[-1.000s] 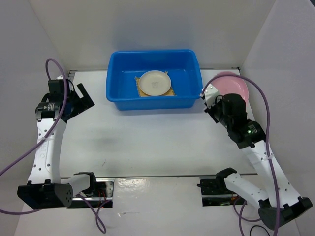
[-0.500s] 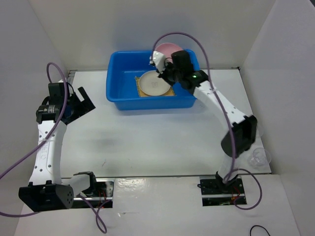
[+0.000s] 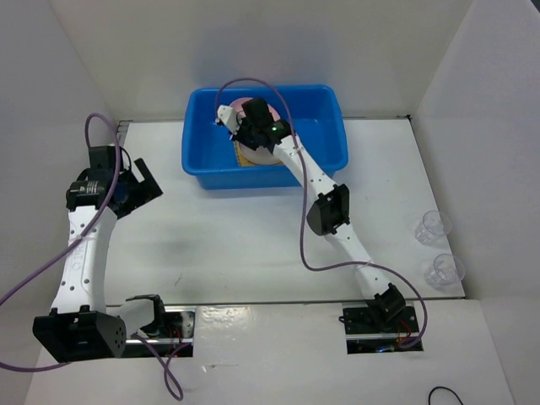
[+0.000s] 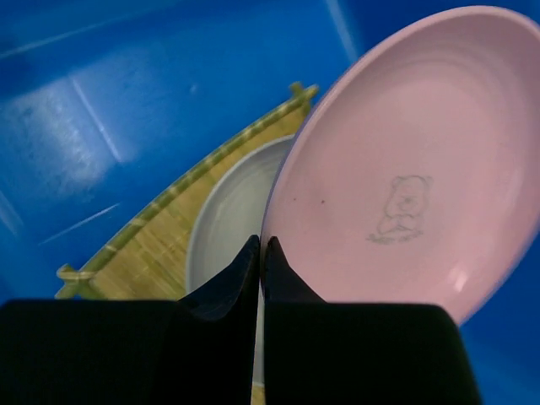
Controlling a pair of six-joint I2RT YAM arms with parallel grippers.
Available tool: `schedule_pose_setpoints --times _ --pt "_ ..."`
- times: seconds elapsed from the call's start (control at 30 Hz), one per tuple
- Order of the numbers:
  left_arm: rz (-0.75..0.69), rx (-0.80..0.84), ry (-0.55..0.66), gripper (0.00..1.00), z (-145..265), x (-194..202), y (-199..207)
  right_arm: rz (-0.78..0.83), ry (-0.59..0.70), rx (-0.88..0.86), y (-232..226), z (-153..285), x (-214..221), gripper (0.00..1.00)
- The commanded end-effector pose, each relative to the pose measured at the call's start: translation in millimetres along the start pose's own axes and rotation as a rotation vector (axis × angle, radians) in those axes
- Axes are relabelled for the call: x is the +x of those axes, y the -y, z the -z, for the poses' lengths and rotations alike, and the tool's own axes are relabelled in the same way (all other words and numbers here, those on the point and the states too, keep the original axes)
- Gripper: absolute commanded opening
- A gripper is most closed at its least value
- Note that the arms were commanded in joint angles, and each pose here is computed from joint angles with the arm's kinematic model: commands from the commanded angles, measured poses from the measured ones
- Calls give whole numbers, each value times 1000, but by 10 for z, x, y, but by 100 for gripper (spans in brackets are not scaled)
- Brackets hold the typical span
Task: Place the mixed dishes into the plastic bin
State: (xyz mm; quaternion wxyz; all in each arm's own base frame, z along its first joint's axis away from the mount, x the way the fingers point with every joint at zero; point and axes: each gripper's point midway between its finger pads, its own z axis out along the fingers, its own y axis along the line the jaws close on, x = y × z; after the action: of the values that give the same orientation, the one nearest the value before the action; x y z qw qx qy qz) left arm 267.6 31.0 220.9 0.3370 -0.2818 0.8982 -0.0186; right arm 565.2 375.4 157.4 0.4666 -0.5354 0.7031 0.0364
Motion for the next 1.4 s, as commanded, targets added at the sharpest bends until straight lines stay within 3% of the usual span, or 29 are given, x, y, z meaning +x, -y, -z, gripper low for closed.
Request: schedule_pose_setpoints --times 0.0,0.23,0.47,0.57,0.6,0.73,0.77,0.9,1.0,1.1,1.2,1.23,1.3,1.33,1.37 --pt "-21 -30 6 100 -66 -40 -51 64 -29 -3 -149 -39 14 0" --pt "-32 -34 -26 100 -175 60 -76 28 -126 -73 -360 -137 382 0" --pt "-33 -36 -29 100 -202 79 -83 26 -184 -68 -263 -165 660 1" --pt "-34 -48 -33 100 -199 92 -108 21 -181 -56 -190 -126 657 12" --pt "-34 -48 -33 100 -199 93 -108 20 -175 -64 -204 -129 645 23" --pt "-34 -52 -42 100 -215 122 -121 15 -98 -30 -11 158 267 45" --pt "-33 -47 -32 100 -189 112 -118 -9 -69 4 147 377 103 52" --pt "-33 -43 -22 100 -163 103 -115 -106 37 112 584 1145 -401 98" --pt "-30 -22 2 100 -112 71 -86 -230 77 278 1106 1963 -534 98" --pt "-27 25 24 100 -67 51 -15 -345 10 389 1443 2647 -227 98" --pt "-28 91 17 100 -47 104 81 -509 -123 504 1727 3235 391 98" --pt "-40 119 9 100 -74 132 121 -575 -244 472 1743 3244 884 98" --pt "-70 180 -13 100 -99 204 227 -633 -256 482 1731 3671 1033 98" --pt "-78 223 -18 100 -98 248 302 -693 -366 450 1615 3669 1442 98" --pt "-79 240 -3 100 -68 226 328 -690 -365 471 1566 3906 1430 98"
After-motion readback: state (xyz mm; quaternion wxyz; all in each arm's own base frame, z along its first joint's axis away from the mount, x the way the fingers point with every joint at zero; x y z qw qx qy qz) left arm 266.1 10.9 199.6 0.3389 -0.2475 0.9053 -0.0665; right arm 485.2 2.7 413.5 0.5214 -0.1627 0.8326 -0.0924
